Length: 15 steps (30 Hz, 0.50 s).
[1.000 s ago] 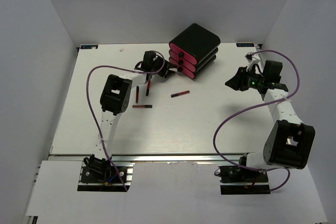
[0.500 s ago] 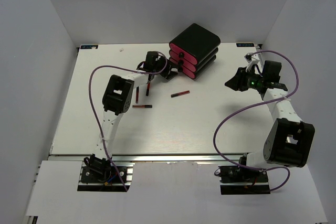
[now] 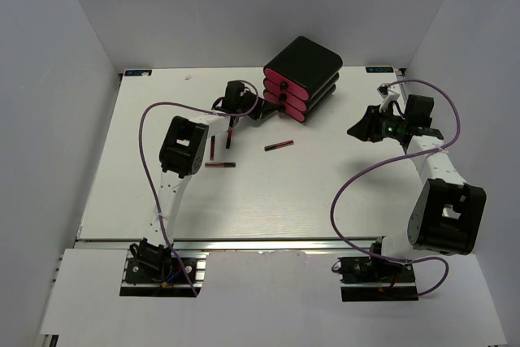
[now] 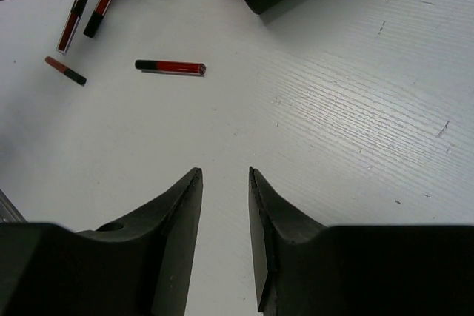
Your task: Organize the makeup
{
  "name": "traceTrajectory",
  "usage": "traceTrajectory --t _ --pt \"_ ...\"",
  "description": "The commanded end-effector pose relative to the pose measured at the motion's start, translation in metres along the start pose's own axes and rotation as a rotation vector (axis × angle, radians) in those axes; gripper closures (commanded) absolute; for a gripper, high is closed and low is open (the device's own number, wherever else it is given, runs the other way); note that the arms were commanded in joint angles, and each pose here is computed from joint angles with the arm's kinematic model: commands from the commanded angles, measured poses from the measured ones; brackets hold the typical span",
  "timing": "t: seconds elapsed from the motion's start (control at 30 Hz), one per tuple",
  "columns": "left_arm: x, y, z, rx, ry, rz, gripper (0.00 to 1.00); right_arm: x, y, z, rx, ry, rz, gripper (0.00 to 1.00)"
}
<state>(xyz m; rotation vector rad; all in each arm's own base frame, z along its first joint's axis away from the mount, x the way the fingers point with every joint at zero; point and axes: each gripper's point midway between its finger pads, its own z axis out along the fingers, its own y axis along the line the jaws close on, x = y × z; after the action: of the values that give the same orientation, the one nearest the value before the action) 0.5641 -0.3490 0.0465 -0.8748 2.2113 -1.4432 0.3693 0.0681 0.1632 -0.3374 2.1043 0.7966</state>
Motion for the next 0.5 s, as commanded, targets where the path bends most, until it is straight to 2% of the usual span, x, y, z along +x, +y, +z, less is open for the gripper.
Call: traceTrajectory --t 0.0,0.1,0.13,0.17,0.2,0.3,0.47 --pt "0.019 0.013 -0.007 -0.048 0.039 -0.007 0.80 -0.018 0.000 -0.001 -0.003 -0.036 -0.044 0.63" --pt "0.019 0.009 -0.012 -0.033 0.033 -0.006 0.80 -0.018 0.000 0.000 -0.006 -0.036 -0.045 0.63" --pt "0.020 0.010 -0.014 -0.033 0.036 -0.011 0.76 -0.018 0.000 0.000 -0.004 -0.036 -0.044 0.63" --pt "0.021 0.007 -0.015 -0.026 0.038 -0.008 0.68 -0.019 0.000 0.000 -0.004 -0.037 -0.045 0.63" --pt "0.022 0.008 -0.014 -0.028 0.041 -0.007 0.53 -0.018 0.001 0.000 -0.006 -0.035 -0.044 0.63" --pt "0.022 0.001 -0.016 -0.008 0.041 0.000 0.41 -0.017 0.000 0.000 -0.004 -0.034 -0.045 0.63" --pt "0.020 -0.007 -0.017 0.019 0.034 0.002 0.40 -0.017 0.000 -0.001 -0.003 -0.036 -0.050 0.62"
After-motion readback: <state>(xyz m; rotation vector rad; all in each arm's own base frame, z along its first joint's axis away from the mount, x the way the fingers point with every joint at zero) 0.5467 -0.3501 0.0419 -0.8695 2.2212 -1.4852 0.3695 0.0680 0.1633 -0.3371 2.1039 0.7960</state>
